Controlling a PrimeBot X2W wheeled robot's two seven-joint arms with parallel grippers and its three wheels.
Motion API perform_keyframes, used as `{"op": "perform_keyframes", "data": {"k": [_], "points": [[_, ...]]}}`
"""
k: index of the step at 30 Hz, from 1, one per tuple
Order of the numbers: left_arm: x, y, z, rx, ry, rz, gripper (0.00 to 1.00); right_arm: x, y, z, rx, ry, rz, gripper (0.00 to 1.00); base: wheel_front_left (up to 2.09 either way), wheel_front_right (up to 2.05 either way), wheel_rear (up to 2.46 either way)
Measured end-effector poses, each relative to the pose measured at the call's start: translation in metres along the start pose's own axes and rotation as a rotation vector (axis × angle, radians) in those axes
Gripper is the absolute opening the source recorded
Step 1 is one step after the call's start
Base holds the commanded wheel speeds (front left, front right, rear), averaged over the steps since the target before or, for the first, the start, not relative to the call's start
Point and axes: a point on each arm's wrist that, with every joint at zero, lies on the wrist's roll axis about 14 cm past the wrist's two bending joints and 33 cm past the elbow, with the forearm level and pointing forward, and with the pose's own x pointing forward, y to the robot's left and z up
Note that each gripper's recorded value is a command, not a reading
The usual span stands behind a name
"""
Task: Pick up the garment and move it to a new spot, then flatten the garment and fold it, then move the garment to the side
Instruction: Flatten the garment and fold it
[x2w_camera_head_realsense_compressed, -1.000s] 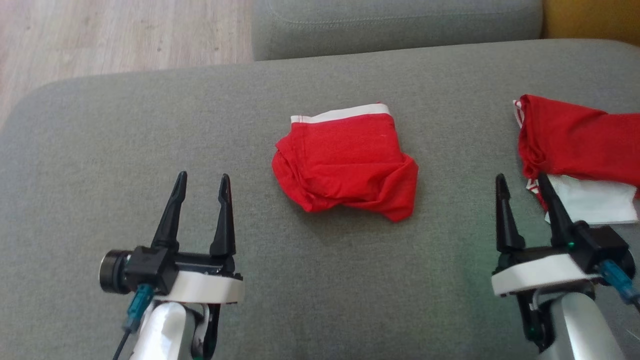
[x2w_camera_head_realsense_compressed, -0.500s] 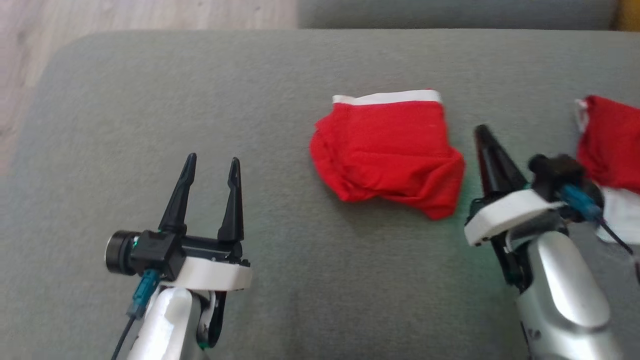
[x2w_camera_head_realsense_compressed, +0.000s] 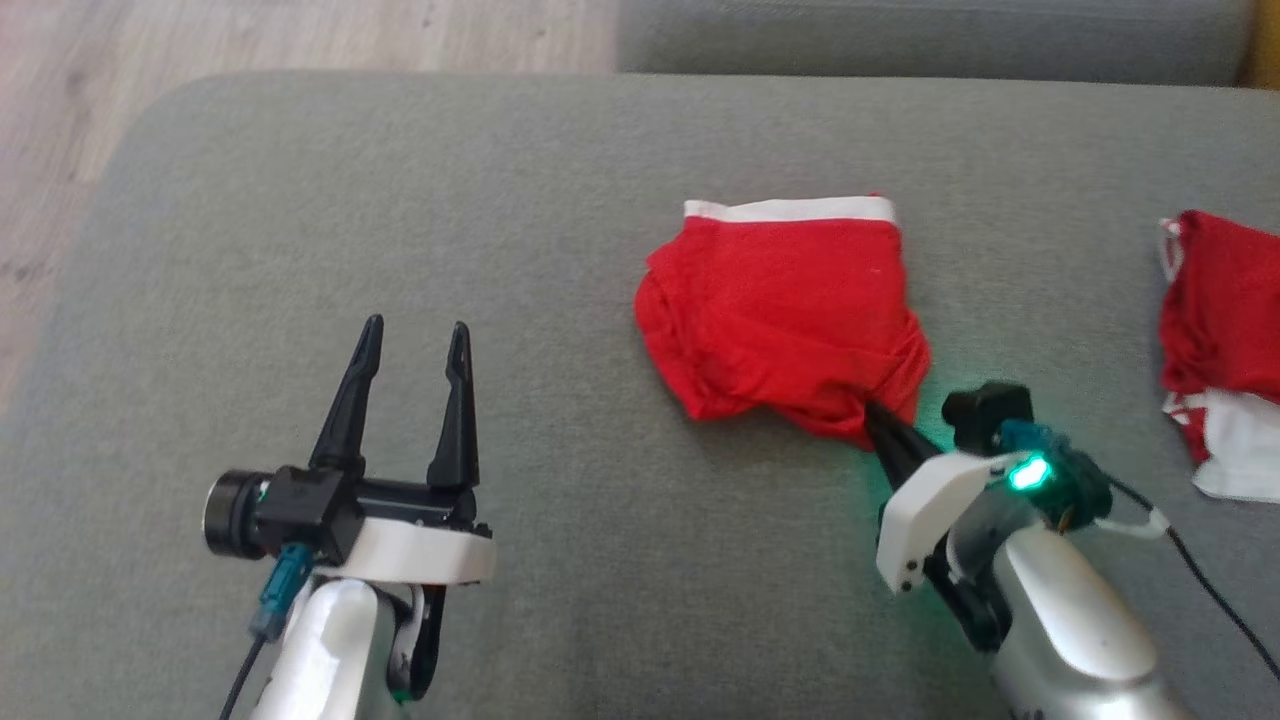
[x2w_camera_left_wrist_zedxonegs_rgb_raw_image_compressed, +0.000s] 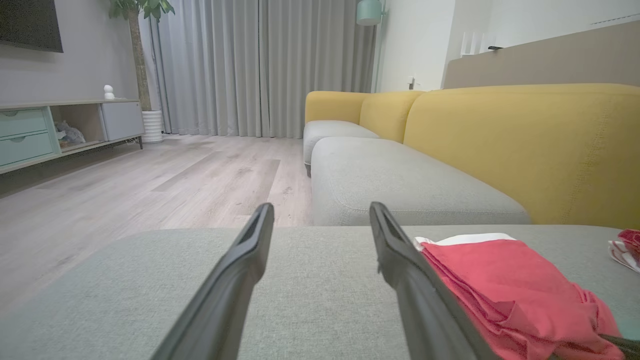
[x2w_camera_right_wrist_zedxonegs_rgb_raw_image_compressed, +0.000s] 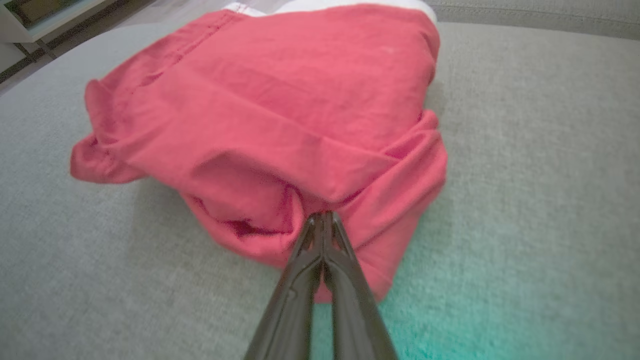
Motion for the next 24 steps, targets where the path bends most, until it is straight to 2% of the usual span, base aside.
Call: {"op": "perform_keyframes", "data": {"k": [5, 10, 16, 21, 24], "points": [[0.002, -0.013, 0.002, -0.007, -0.008, -0.035, 1.0, -0.012, -0.003, -0.001, 0.014, -0.016, -0.012, 0.0, 0.0, 0.0, 0.0], [0.003, -0.016, 0.0, -0.009, -0.002, -0.045, 1.0, -0.012, -0.004, 0.024, 0.014, -0.113, -0.011, 0.0, 0.0, 0.0, 0.0], [0.0, -0.009, -0.005, -0.007, 0.014, -0.029, 1.0, -0.007, -0.008, 0.078, -0.011, -0.283, -0.016, 0.0, 0.0, 0.0, 0.0], [-0.004, -0.001, -0.007, -0.001, 0.022, -0.008, 1.0, 0.004, -0.002, 0.108, -0.042, -0.347, 0.001, 0.0, 0.0, 0.0, 0.0], [-0.007, 0.005, -0.008, 0.002, 0.028, 0.012, 1.0, 0.016, 0.007, 0.105, -0.053, -0.311, 0.03, 0.0, 0.0, 0.0, 0.0]]}}
